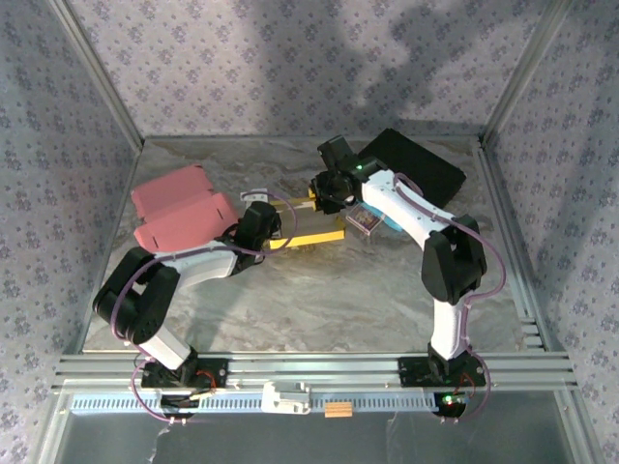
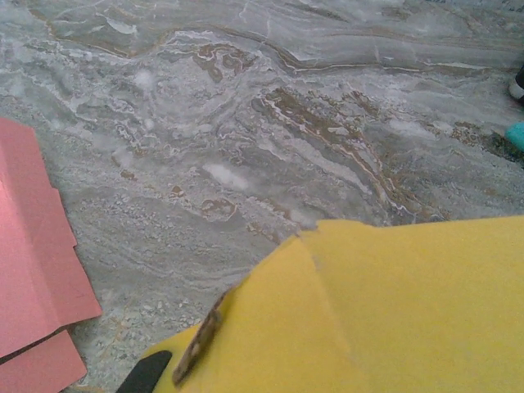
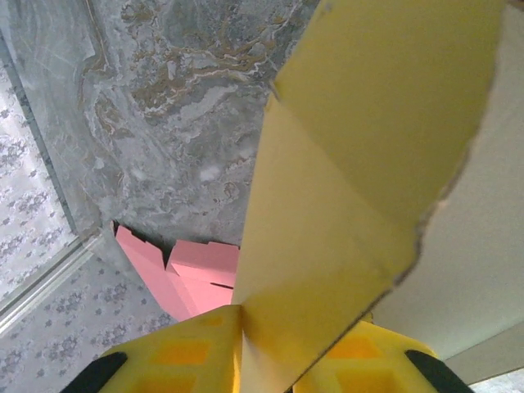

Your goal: Fold the paper box

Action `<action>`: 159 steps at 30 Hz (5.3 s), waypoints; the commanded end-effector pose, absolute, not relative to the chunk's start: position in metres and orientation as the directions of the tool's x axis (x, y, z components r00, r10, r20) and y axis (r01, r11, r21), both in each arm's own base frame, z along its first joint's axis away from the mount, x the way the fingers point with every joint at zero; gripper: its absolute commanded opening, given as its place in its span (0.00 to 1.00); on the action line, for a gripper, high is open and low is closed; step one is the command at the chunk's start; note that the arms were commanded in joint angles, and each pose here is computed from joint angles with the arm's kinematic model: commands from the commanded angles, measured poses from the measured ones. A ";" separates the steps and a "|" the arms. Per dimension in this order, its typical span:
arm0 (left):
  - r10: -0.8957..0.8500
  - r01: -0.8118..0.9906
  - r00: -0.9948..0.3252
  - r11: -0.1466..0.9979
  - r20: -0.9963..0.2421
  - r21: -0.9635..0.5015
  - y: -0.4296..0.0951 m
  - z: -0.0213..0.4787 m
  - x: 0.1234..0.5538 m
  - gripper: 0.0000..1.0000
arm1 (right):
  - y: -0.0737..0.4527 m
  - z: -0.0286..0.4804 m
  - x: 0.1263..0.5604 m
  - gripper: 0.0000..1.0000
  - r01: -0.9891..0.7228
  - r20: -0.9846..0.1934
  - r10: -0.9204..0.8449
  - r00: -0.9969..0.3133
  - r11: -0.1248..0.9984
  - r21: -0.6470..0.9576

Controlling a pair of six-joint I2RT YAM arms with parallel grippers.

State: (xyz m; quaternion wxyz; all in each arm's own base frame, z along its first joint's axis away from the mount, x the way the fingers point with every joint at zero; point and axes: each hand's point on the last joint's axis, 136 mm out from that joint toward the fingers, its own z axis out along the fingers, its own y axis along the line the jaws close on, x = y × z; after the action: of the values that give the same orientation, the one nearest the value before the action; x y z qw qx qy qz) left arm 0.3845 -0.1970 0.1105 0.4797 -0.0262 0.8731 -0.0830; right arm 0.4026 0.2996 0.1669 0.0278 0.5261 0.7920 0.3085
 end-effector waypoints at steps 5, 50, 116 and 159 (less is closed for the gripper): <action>-0.150 0.026 -0.530 0.981 -0.835 -0.193 -0.197 0.122 0.381 0.04 | 0.294 0.167 0.389 0.03 0.821 0.268 0.853 -0.448 0.274 0.501; -0.559 -0.238 -0.733 0.745 -0.388 -0.623 -0.156 0.154 0.278 0.59 | 0.272 0.076 0.302 0.06 0.817 0.267 0.800 -0.537 0.416 0.400; -0.305 -0.144 -0.913 0.863 -0.272 -0.483 -0.213 0.042 0.322 0.21 | 0.202 0.062 0.371 0.53 -0.194 -0.109 -0.168 -0.980 0.931 0.309; -0.286 -0.154 -0.934 0.862 -0.213 -0.484 -0.206 0.034 0.273 0.18 | 0.239 0.039 0.297 0.24 -0.203 -0.012 -0.218 -0.976 0.886 0.417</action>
State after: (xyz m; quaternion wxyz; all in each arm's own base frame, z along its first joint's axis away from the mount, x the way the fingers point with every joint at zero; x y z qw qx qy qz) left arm 0.2991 -0.2072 0.0476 0.1803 -0.1190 0.9444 -0.2478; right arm 0.3172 0.2307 0.0453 0.0099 -0.1062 0.9733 0.2032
